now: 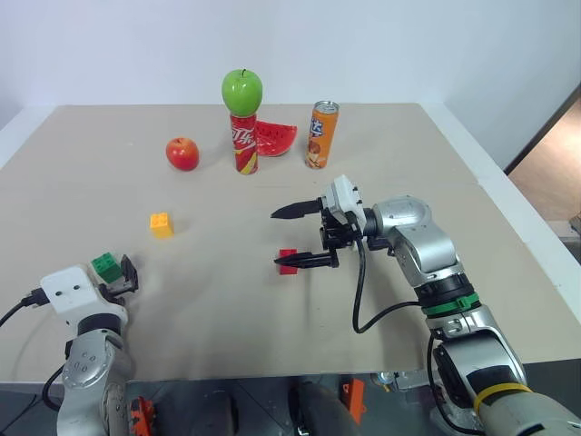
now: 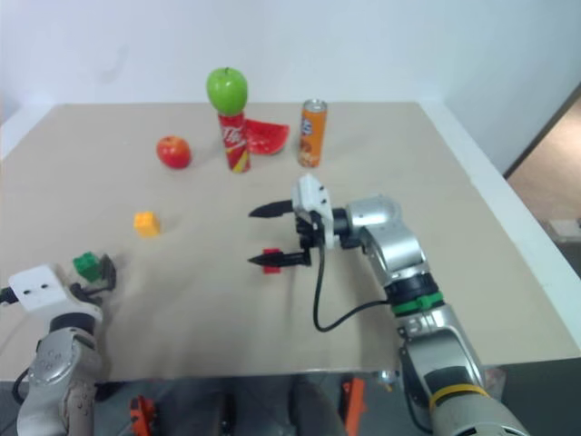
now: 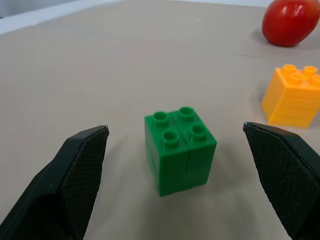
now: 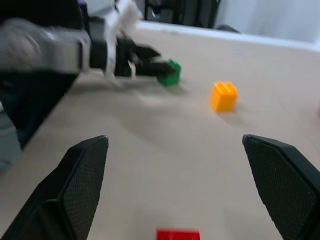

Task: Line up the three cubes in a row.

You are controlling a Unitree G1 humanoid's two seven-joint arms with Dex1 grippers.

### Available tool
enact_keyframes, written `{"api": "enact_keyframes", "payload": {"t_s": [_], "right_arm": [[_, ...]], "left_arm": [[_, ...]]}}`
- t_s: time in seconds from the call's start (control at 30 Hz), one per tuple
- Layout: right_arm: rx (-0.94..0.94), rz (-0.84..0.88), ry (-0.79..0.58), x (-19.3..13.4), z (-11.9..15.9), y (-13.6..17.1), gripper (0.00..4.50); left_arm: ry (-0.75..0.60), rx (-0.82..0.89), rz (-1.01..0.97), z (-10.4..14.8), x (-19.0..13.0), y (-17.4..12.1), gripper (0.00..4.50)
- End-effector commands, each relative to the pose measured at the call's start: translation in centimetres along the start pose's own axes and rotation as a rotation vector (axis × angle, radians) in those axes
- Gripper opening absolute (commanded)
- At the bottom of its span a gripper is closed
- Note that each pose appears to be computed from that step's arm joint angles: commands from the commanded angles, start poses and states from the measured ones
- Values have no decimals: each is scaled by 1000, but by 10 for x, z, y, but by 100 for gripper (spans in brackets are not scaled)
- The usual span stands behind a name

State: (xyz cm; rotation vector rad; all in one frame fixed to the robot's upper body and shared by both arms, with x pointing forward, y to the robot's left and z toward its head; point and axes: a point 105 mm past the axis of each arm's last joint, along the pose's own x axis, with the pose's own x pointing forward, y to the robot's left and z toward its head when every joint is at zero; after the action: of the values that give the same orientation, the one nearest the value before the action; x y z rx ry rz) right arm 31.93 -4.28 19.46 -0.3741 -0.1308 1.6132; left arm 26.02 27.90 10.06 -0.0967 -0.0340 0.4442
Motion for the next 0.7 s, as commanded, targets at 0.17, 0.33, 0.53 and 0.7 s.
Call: {"api": "enact_keyframes", "payload": {"t_s": [0.17, 0.33, 0.53, 0.7], "right_arm": [[48, -25, -44, 3, 16, -6, 448], [88, -37, -36, 5, 16, -8, 448], [55, -35, -27, 7, 14, -6, 450], [40, -33, -18, 8, 10, -3, 450]], "left_arm": [[-22, 25, -12, 4, 8, -1, 450], [-13, 24, -8, -1, 13, 1, 450], [-18, 26, -17, -3, 18, 1, 349], [-22, 29, -17, -4, 20, 2, 170]]}}
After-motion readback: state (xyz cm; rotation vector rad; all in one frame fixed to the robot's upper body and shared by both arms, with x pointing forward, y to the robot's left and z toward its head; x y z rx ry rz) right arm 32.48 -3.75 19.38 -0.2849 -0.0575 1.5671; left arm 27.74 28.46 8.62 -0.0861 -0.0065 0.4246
